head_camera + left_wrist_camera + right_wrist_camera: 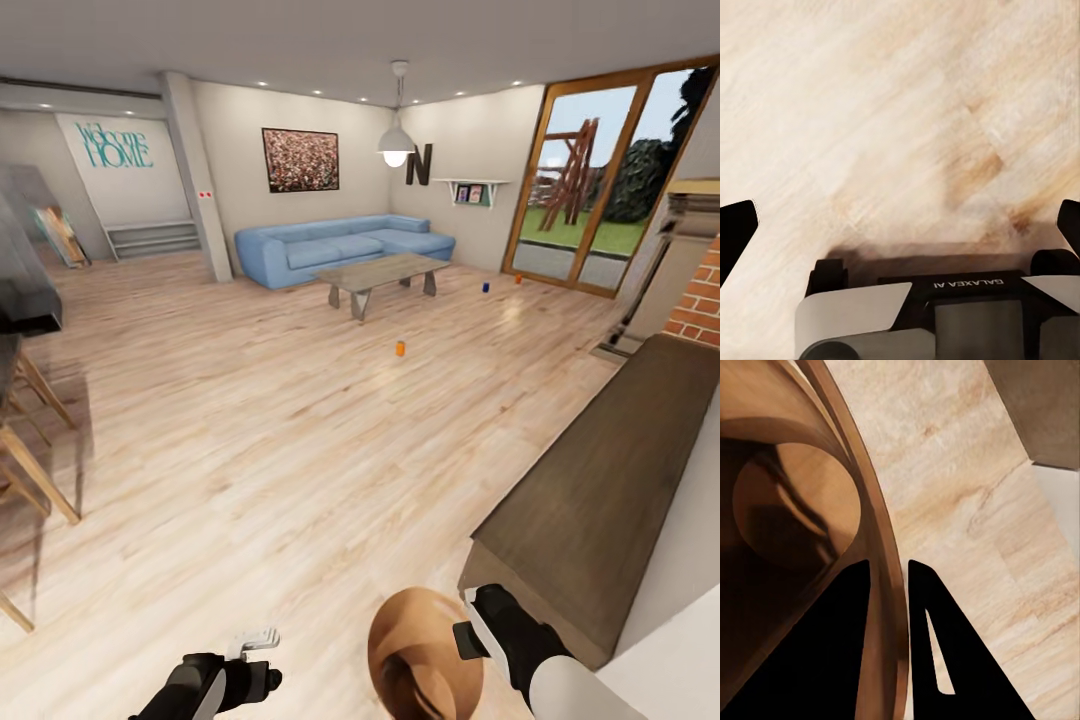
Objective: Put the three can of soda from the living room inside the tash can in the kitchen.
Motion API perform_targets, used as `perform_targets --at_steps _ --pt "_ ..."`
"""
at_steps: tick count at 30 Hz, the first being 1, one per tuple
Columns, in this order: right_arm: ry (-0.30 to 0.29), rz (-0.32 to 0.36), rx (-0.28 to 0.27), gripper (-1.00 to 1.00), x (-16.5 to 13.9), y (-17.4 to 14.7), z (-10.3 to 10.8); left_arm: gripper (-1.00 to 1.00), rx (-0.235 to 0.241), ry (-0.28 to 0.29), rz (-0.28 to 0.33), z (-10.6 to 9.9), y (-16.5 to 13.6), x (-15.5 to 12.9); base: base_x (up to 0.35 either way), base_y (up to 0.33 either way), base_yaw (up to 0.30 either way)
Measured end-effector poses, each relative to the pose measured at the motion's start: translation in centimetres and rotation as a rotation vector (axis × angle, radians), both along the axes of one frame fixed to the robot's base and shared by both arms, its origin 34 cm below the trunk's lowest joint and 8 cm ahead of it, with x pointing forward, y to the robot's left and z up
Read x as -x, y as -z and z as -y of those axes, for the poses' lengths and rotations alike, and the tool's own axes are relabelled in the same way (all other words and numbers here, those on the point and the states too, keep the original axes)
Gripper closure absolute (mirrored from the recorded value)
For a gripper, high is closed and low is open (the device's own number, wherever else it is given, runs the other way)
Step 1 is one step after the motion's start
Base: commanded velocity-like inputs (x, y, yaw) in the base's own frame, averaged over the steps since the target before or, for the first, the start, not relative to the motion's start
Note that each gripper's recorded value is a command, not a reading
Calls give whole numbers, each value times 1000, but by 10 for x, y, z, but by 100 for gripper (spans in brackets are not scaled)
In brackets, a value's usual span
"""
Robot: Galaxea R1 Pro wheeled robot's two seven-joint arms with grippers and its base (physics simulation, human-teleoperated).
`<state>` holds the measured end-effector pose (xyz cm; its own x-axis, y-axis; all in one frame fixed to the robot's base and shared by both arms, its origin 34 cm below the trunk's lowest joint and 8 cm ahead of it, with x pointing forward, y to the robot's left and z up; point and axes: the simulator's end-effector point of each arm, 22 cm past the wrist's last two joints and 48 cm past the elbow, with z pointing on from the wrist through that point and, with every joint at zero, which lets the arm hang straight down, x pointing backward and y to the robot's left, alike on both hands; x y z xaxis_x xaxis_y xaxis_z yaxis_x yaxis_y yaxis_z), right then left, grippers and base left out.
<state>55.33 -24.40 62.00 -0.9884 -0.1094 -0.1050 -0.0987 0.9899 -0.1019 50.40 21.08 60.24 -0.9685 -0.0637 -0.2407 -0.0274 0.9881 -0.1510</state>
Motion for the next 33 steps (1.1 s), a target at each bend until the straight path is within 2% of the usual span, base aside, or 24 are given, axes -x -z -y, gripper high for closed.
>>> perform_targets --at_steps 6,12,20,33 --pt "0 0 0 100 0 0 0 -100 -2 2 1 0 0 0 1 0 281" --pt "-1 -1 -1 100 0 0 0 -100 -3 4 8 0 0 -2 122 0 114" --pt "-1 -1 -6 100 0 0 -1 -100 -9 5 35 -1 -2 -7 299 0 21" --pt "-1 -1 -7 100 0 0 -1 -100 -12 9 39 -1 -2 -8 342 0 1"
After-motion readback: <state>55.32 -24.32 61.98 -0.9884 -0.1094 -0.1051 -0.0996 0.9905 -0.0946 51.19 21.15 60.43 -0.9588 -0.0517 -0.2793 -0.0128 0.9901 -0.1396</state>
